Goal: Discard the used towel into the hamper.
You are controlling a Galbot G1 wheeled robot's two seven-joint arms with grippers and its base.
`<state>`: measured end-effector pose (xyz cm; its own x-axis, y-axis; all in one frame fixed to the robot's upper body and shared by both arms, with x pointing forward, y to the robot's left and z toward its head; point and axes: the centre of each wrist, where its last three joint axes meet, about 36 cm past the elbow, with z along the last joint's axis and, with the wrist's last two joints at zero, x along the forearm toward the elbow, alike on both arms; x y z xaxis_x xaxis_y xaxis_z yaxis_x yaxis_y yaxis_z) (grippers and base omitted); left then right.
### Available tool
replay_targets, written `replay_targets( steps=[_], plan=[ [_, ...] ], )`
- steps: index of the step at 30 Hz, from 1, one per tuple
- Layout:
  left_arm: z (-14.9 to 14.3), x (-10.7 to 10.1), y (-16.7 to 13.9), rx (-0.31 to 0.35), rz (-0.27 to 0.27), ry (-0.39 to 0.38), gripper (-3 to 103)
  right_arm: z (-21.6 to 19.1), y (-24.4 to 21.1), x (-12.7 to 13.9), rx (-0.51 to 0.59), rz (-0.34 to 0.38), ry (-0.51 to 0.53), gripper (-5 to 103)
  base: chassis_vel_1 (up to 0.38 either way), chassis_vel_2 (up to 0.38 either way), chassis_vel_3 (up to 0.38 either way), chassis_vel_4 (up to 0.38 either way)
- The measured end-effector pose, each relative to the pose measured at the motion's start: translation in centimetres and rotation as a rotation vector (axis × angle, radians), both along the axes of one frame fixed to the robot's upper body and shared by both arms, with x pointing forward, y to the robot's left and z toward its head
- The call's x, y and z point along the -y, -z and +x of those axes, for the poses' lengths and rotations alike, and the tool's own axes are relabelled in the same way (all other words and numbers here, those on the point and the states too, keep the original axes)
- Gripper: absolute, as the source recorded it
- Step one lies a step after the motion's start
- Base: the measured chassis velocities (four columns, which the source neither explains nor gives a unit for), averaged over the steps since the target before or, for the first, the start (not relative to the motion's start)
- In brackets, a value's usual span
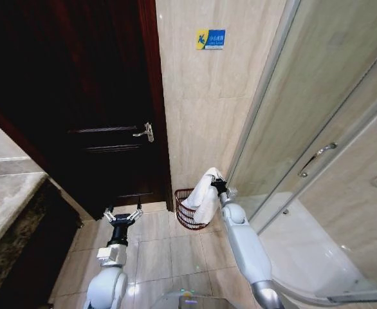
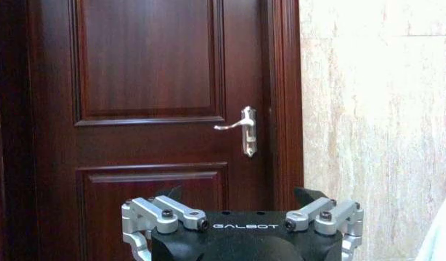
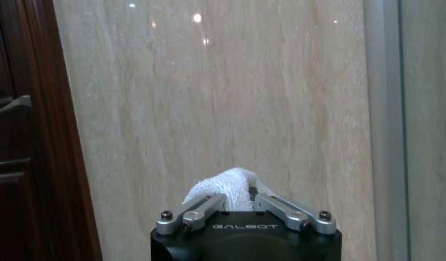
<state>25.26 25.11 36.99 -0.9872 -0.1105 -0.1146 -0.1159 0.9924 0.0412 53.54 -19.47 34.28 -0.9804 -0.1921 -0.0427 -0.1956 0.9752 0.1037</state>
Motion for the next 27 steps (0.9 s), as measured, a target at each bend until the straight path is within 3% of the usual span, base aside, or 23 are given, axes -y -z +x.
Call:
replay_targets(
  steps=[13,27],
  plan=[
    [-0.3,0.0,0.4,-0.005,0.002,0.003,100,-0.5,-3.7,1.3,0.058,0.012,0.004,3,0.0,0.0,0.0,0.0],
    [-0.4,-0.1,0.8,-0.005,0.006,0.005,100,1.0,-4.2,2.7,0.066,-0.002,0.02,3,0.0,0.0,0.0,0.0]
  ],
)
